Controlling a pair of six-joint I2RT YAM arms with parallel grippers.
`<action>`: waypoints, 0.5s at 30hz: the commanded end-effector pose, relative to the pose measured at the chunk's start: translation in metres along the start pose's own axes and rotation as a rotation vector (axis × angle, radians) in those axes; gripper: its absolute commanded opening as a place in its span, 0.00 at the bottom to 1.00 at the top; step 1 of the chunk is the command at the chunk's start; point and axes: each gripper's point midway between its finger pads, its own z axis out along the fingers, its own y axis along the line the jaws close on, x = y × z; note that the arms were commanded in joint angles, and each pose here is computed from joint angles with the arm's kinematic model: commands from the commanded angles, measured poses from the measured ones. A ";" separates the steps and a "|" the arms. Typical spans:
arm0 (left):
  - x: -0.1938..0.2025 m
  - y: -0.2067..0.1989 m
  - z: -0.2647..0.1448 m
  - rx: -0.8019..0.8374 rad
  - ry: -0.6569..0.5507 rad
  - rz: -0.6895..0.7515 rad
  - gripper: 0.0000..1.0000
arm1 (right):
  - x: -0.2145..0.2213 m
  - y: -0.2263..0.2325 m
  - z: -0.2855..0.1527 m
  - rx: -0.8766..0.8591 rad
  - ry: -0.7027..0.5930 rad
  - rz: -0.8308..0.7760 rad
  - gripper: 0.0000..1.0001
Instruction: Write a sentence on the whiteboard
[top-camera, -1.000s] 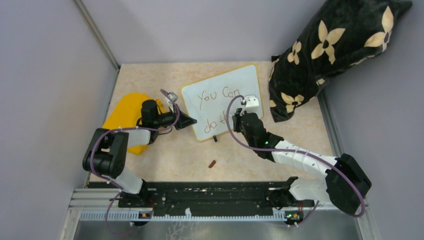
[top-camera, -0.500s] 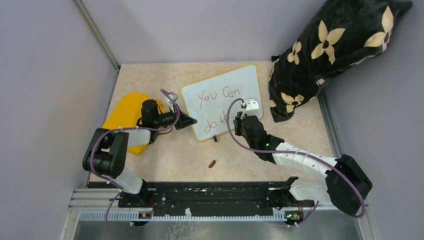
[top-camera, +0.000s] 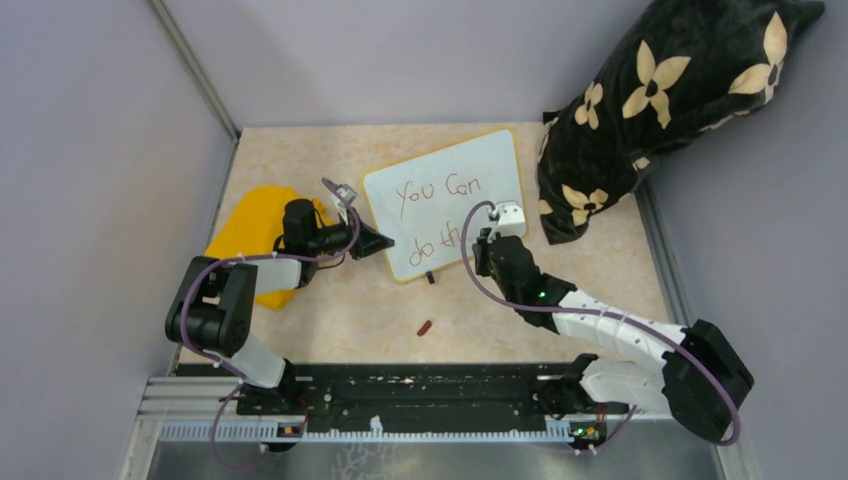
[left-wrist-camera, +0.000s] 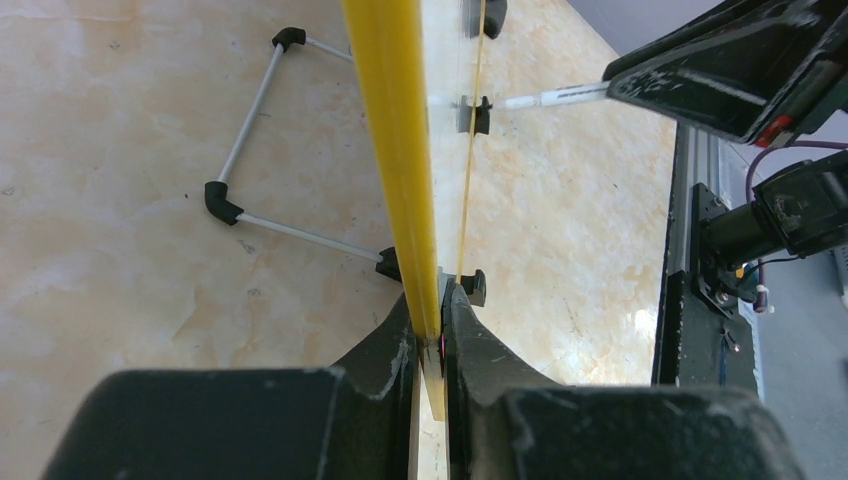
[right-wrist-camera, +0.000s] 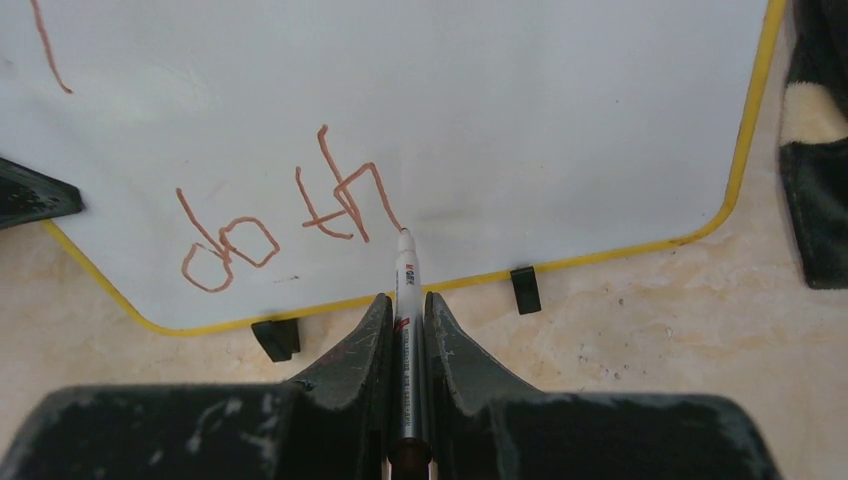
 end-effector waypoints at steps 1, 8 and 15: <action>0.034 0.011 0.001 -0.060 0.087 -0.010 0.00 | -0.049 0.003 -0.018 -0.036 -0.157 0.096 0.00; 0.034 0.011 0.001 -0.060 0.089 -0.012 0.00 | -0.077 0.003 -0.022 -0.022 -0.222 0.108 0.00; 0.036 0.011 0.001 -0.061 0.093 -0.013 0.00 | -0.088 0.010 -0.017 -0.061 -0.240 0.169 0.00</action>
